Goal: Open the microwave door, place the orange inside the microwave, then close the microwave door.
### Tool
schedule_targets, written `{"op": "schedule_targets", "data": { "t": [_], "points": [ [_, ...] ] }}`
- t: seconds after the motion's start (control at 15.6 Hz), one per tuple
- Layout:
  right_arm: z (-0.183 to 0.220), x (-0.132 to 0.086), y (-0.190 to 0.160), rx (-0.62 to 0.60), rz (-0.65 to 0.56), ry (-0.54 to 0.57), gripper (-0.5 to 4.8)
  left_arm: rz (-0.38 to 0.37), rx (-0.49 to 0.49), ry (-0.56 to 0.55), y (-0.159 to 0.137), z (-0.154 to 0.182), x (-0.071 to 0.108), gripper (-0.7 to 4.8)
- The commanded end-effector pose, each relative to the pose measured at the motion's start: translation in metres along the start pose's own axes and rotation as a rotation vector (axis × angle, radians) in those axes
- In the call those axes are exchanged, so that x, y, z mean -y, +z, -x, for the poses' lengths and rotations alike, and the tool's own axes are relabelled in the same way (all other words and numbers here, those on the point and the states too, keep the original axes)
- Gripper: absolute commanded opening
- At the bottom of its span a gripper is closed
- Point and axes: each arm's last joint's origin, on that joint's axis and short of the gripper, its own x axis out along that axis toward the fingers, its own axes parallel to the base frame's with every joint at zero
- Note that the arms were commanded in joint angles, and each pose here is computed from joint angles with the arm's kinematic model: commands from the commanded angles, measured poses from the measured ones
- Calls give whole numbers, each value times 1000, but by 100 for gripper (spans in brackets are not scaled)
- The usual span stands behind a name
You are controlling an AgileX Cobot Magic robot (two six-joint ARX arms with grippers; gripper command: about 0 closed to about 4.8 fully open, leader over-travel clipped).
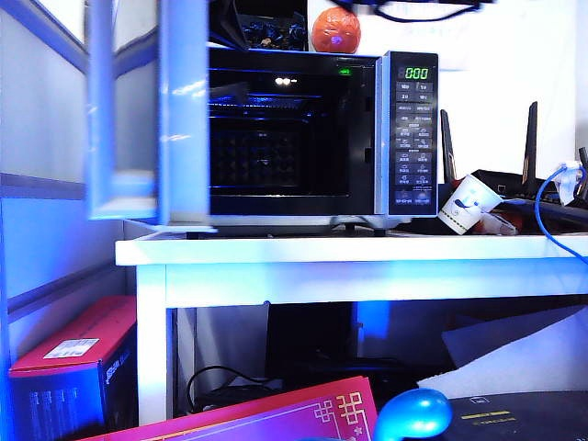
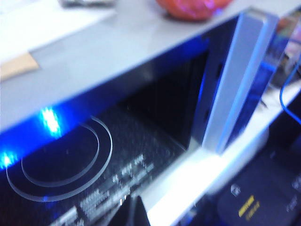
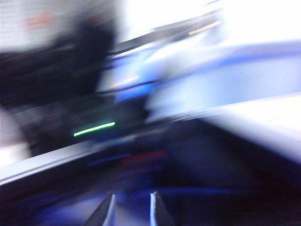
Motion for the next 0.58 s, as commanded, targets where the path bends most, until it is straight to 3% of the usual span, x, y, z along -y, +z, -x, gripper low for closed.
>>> {"op": "schedule_targets", "data": {
  "t": [0.06, 0.13, 0.19, 0.58],
  "points": [
    [6, 13, 26, 119, 132, -318, 173, -27, -62, -37, -6, 1, 2, -5],
    [5, 16, 29, 97, 180, -401, 345, -28, -59, -36, -6, 1, 2, -5],
    [2, 21, 32, 57, 204, -458, 448, -29, -57, -36, -6, 1, 2, -4],
    [-15, 49, 44, 19, 318, -585, 463, -28, -58, -37, -6, 1, 2, -5]
  ]
}}
